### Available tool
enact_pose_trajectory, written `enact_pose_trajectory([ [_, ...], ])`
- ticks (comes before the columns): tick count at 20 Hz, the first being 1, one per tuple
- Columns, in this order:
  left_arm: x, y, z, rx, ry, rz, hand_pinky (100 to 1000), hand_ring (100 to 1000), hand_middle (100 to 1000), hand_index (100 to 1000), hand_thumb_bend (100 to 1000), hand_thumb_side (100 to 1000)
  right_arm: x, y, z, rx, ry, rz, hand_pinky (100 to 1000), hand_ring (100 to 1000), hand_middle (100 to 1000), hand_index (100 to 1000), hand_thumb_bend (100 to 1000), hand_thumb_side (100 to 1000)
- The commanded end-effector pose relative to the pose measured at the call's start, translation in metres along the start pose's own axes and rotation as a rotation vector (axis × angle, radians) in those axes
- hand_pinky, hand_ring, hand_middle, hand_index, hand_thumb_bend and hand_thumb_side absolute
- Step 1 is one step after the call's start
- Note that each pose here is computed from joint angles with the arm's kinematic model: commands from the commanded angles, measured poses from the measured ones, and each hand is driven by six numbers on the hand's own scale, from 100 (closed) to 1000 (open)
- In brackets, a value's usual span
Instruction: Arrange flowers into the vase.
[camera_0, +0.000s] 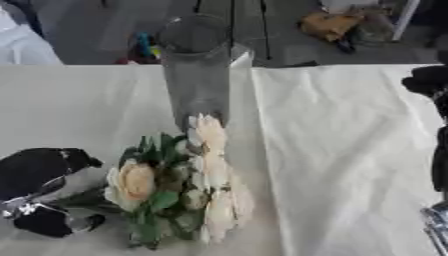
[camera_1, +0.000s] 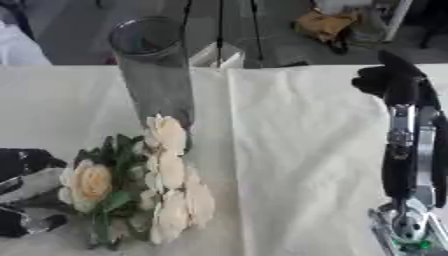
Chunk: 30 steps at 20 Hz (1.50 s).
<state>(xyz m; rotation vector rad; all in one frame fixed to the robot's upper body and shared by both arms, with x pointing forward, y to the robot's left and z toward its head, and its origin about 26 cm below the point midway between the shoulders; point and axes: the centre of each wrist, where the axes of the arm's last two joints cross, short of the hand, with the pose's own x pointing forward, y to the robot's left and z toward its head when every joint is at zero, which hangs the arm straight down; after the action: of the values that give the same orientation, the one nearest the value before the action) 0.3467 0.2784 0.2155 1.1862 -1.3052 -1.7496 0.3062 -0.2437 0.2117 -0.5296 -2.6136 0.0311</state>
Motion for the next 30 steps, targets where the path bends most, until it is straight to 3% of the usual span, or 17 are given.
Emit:
enact_pose_trajectory([
  [1, -0.002, 0.003, 0.001, 0.025, 0.010, -0.043, 621, 729, 743, 883, 486, 652, 0.006, -0.001, -0.006, -0.005, -0.028, -0.010, 705, 647, 627, 834, 100, 1000],
  [18, -0.001, -0.010, -0.007, 0.024, 0.019, -0.073, 598, 711, 722, 863, 453, 611, 0.006, -0.001, -0.006, -0.006, -0.025, -0.018, 707, 648, 626, 834, 100, 1000],
  [30, 0.000, -0.011, -0.010, 0.083, 0.044, -0.074, 509, 608, 612, 771, 311, 610, 0.006, 0.000, -0.005, -0.002, -0.021, -0.022, 708, 648, 625, 835, 100, 1000],
])
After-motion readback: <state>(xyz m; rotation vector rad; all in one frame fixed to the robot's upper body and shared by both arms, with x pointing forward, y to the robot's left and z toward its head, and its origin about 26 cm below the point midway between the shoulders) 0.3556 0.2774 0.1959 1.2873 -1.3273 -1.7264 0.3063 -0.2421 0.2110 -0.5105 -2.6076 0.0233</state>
